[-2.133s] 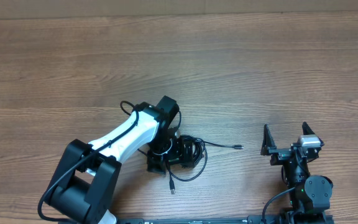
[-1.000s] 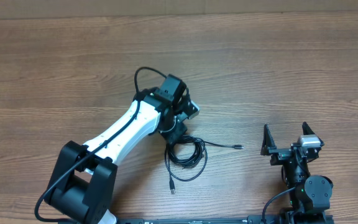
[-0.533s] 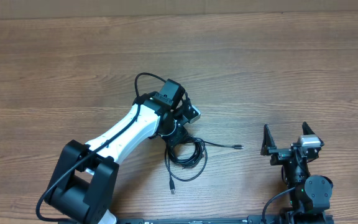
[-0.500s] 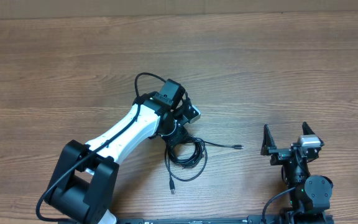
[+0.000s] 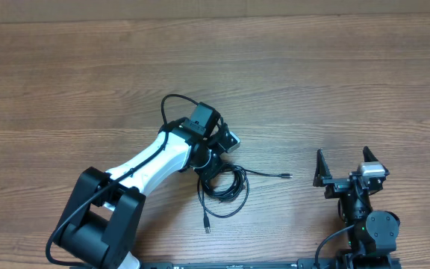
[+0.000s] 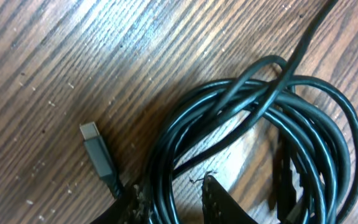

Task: Untangle cables
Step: 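Lower the left gripper and close it on the cable coil, then lift the gripped cable coil slightly with the left gripper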

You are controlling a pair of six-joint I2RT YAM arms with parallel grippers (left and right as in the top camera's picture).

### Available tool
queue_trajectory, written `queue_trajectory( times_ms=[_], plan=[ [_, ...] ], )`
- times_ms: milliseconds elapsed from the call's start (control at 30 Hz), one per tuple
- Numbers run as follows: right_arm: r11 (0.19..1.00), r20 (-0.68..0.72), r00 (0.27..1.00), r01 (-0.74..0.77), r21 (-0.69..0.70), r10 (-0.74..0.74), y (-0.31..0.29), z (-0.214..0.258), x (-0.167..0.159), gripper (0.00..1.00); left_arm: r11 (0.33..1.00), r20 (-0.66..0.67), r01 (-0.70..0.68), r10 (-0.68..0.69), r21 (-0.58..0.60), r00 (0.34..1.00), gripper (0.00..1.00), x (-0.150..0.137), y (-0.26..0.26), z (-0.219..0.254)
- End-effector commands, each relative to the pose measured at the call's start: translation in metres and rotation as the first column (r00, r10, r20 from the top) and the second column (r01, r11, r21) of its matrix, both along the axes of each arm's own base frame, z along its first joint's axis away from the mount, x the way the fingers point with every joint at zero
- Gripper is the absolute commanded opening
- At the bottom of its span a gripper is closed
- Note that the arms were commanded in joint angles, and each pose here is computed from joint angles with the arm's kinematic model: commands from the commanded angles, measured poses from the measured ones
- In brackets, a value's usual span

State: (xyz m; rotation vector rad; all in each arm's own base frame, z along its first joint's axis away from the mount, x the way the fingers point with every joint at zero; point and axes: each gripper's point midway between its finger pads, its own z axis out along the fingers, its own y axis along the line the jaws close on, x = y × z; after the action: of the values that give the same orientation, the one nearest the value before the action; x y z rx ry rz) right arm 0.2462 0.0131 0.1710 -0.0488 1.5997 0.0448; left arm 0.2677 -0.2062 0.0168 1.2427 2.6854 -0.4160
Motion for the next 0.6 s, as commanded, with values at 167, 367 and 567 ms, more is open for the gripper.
queue_trajectory(
  times_ms=[167, 367, 567],
  plan=[
    [1.000, 0.007, 1.000, 0.001, -0.011, 0.000, 0.000, -0.001, 0.000, 1.00, 1.000, -0.020, 0.024, -0.024, -0.016, 0.999, 0.28, -0.017, 0.002, -0.022],
    [1.000, 0.008, 1.000, 0.001, -0.011, 0.000, 0.000, -0.001, 0.000, 1.00, 1.000, -0.019, -0.002, 0.001, -0.013, 1.000, 0.22, -0.019, 0.005, -0.029],
    [1.000, 0.007, 1.000, 0.001, -0.011, 0.000, 0.000, -0.001, 0.000, 1.00, 0.974, -0.060, -0.223, 0.221, -0.038, 0.973, 0.04, -0.009, -0.001, -0.026]
  ],
)
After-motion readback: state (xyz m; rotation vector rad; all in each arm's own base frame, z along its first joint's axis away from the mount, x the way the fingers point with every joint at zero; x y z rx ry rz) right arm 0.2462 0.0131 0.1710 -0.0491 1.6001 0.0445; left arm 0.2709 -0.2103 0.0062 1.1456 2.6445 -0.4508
